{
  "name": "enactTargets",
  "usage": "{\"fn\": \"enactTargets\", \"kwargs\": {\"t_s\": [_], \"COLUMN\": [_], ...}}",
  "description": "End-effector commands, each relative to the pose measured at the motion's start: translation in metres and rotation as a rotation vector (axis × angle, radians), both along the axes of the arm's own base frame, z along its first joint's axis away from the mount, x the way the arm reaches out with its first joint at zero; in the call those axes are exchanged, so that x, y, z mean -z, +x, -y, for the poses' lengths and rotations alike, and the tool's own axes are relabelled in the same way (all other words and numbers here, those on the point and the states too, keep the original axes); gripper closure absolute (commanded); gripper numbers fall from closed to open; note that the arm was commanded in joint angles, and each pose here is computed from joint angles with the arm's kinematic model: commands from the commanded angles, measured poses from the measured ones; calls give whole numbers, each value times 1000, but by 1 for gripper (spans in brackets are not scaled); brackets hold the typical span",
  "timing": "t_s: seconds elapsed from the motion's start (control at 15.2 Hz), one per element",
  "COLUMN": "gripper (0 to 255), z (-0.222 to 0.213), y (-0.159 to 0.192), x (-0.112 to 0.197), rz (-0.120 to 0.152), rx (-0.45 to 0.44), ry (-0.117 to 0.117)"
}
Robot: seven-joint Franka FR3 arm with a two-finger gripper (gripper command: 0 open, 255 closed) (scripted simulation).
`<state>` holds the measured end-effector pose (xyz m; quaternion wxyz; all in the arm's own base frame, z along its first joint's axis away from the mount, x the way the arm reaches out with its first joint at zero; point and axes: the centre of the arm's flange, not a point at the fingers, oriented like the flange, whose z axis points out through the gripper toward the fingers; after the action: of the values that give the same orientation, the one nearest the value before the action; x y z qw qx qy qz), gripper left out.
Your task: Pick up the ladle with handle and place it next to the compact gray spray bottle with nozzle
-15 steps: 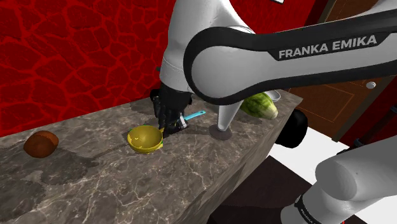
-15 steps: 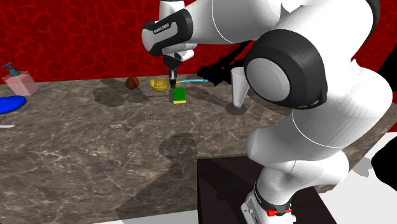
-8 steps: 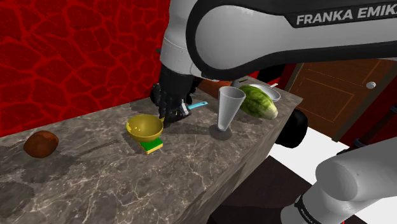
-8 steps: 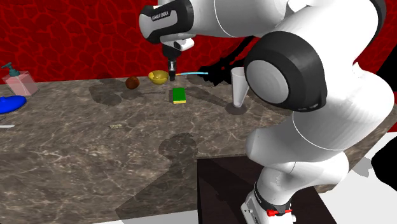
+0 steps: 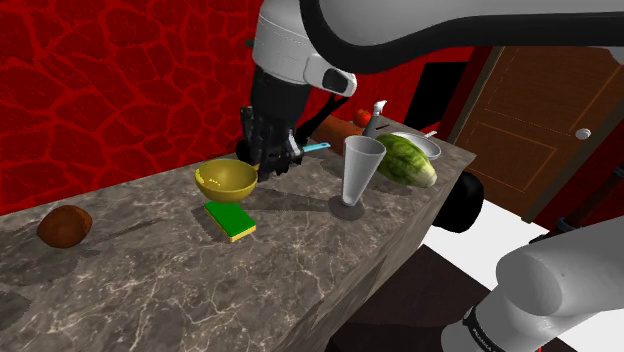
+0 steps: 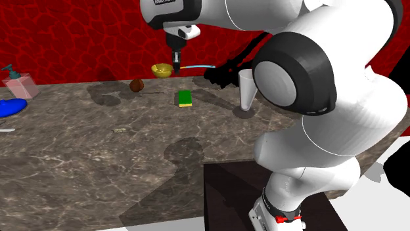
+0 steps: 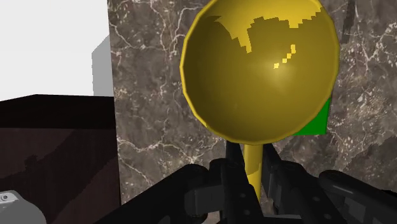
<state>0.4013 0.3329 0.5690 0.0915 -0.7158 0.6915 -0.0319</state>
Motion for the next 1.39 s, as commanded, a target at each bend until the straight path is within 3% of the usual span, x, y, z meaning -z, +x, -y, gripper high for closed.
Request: {"fn": "enactTargets", "kwargs": {"t_s": [0.0, 0.86, 1.32], "gripper": [255, 255, 255], "z": [0, 0, 92], "y": [1, 1, 13], "x": [-10, -78, -78], "rz": [0, 0, 0], "rx": [0, 0, 0], "ry": [0, 0, 0]}}
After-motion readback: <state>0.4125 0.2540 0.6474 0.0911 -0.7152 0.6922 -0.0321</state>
